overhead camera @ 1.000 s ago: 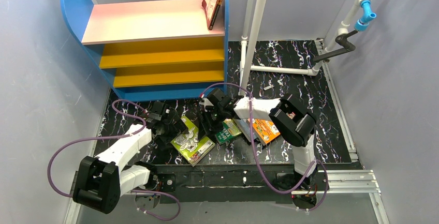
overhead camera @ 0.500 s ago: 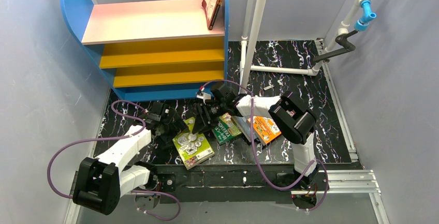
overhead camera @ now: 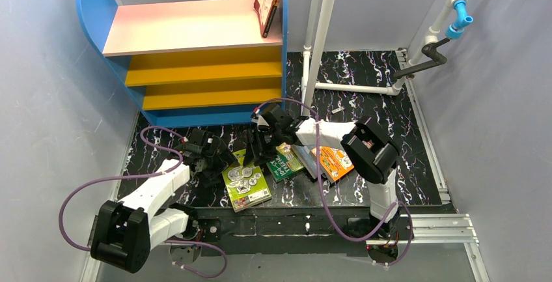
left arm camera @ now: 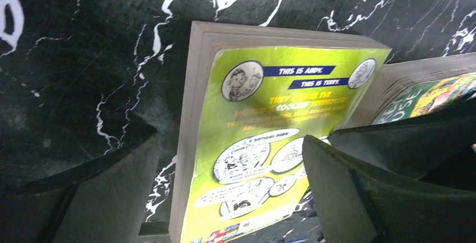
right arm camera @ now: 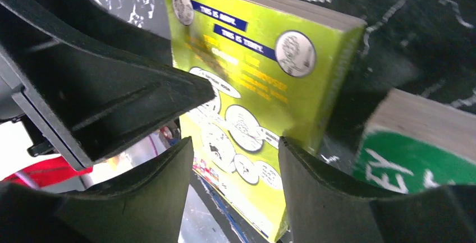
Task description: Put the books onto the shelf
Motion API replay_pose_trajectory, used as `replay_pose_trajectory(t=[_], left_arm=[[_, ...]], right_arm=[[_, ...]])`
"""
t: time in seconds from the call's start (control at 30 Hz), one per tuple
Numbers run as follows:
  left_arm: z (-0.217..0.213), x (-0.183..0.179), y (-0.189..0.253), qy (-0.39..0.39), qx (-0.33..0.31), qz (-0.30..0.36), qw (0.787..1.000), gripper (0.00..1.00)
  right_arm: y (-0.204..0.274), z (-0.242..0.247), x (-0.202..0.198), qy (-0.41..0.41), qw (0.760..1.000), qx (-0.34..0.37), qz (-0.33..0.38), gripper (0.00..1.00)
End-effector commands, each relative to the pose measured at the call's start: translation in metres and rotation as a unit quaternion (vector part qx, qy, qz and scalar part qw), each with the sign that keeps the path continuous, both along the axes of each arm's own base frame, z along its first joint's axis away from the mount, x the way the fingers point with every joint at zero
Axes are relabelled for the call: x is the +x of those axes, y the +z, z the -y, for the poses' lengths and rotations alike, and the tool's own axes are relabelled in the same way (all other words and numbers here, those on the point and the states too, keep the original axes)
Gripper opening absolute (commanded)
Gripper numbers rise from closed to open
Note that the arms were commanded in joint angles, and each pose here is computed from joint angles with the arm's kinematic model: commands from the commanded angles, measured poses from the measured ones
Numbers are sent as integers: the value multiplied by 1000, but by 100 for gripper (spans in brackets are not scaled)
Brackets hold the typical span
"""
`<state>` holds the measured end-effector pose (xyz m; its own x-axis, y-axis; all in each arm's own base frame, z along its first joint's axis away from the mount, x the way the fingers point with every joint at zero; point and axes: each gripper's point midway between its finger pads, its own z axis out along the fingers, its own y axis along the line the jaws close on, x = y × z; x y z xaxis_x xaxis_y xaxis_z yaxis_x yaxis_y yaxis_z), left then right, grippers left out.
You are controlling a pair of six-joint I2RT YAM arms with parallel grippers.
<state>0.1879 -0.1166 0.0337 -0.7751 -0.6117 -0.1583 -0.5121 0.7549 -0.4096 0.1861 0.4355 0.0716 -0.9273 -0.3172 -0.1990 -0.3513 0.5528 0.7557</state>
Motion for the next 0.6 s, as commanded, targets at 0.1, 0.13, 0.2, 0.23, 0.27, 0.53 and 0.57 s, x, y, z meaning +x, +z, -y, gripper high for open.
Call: replay_pose_trajectory(t=[0.1, 0.13, 0.2, 0.23, 0.27, 0.53, 0.57], left_arm=[[-13, -6, 15, -6, 34, -4, 999, 98], [-13, -6, 16, -7, 37, -5, 999, 98], [-16, -8, 15, -7, 43, -11, 999, 98], [-16, -9, 13, -5, 44, -14, 999, 98], [-15, -7, 12, -5, 42, -15, 999, 98], [-7, 1, 3, -15, 33, -23, 999, 98], [-6, 3, 3, -16, 31, -21, 999, 98]], right_arm=[[-15, 41, 12, -67, 993, -78, 55, 67], [-19, 43, 11, -67, 993, -83, 54, 67], [-28, 46, 11, -64, 992, -96, 55, 67], [-31, 46, 11, -62, 991, -101, 56, 67], [-35, 47, 10, -59, 991, -104, 56, 67], [-40, 30, 15, -41, 991, -114, 63, 67], [-42, 29, 14, -37, 990, -119, 63, 67]])
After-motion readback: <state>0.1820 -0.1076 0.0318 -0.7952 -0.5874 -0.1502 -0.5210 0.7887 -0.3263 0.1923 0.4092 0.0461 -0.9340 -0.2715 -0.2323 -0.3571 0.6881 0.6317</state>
